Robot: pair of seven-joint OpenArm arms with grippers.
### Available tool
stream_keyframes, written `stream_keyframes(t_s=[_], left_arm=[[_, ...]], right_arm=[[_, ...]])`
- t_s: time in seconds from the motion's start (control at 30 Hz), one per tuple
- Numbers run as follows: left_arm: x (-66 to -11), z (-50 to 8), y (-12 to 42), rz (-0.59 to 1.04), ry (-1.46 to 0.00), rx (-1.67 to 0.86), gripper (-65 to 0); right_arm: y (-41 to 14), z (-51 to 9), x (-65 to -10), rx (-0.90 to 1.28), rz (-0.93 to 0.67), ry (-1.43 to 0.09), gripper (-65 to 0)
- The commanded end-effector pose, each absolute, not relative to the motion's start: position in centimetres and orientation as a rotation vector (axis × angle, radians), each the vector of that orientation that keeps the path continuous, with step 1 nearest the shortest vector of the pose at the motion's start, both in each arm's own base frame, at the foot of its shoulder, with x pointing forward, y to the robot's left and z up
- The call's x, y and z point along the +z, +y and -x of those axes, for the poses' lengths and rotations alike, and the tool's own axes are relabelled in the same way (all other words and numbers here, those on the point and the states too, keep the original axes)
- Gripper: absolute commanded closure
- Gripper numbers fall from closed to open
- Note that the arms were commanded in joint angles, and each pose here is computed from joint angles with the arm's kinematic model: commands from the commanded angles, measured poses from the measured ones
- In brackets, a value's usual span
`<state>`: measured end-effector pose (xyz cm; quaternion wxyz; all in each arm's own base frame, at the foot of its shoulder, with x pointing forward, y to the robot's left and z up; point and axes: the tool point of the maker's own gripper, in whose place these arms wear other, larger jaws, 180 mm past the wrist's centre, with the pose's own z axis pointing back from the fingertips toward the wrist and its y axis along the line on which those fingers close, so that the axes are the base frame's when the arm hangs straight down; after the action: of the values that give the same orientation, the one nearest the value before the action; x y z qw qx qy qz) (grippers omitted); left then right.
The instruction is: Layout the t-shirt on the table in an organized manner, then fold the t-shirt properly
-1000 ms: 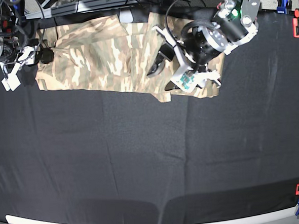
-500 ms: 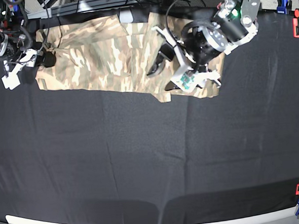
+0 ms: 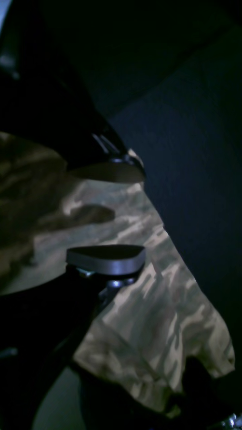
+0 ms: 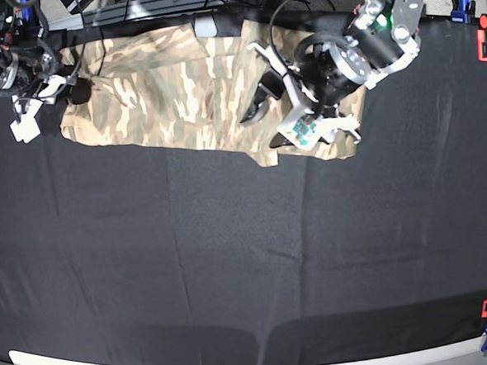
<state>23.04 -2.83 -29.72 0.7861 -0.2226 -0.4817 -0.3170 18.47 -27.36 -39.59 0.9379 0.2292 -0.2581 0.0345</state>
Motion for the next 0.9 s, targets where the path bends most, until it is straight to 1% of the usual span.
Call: stream_keyframes(t_s=[0.0,0.13,0.27,0.4,0.57,0.63,0.73,0.87], left_arm=[[-28.6,-23.4,-2.8,0.478,-1.085,-0.688,-28.0],[-28.7,-24.3,-1.3,0.435,-1.093,-0.658,-27.9],[-28.7,-25.7,1.7,0.359,-1.104,-0.598,-27.9],[-28.9,-26.4,4.5,0.307,-1.104,-0.530,-27.9],[-29.3,-26.2,7.3,0.281,-1.098,-0.442,-27.9],[-29.3,-26.1,8.5,0.273,-1.095,-0.402,-27.9],[-29.2,-25.9,10.4,0.274,-1.096,-0.346,-27.9],[-28.8,-25.4,12.2,0.302,-1.108,-0.300,-27.9]], right_arm=[[-29.1,-19.7,-37.6,0.090,-0.419,-0.589,0.0],[-31.4,-20.5,-34.4,0.083,-0.349,-0.674,0.0],[-29.3,-20.8,-30.8,0.125,-0.378,-0.792,0.0],[-23.7,-20.3,-28.2,0.236,-0.428,-0.873,0.0],[-14.5,-20.1,-23.6,0.397,-0.526,-1.029,0.0],[-11.1,-19.9,-22.2,0.459,-0.575,-1.070,0.0],[-6.9,-20.1,-21.7,0.525,-0.636,-1.086,0.0],[-2.1,-20.9,-22.2,0.593,-0.665,-1.067,0.0]])
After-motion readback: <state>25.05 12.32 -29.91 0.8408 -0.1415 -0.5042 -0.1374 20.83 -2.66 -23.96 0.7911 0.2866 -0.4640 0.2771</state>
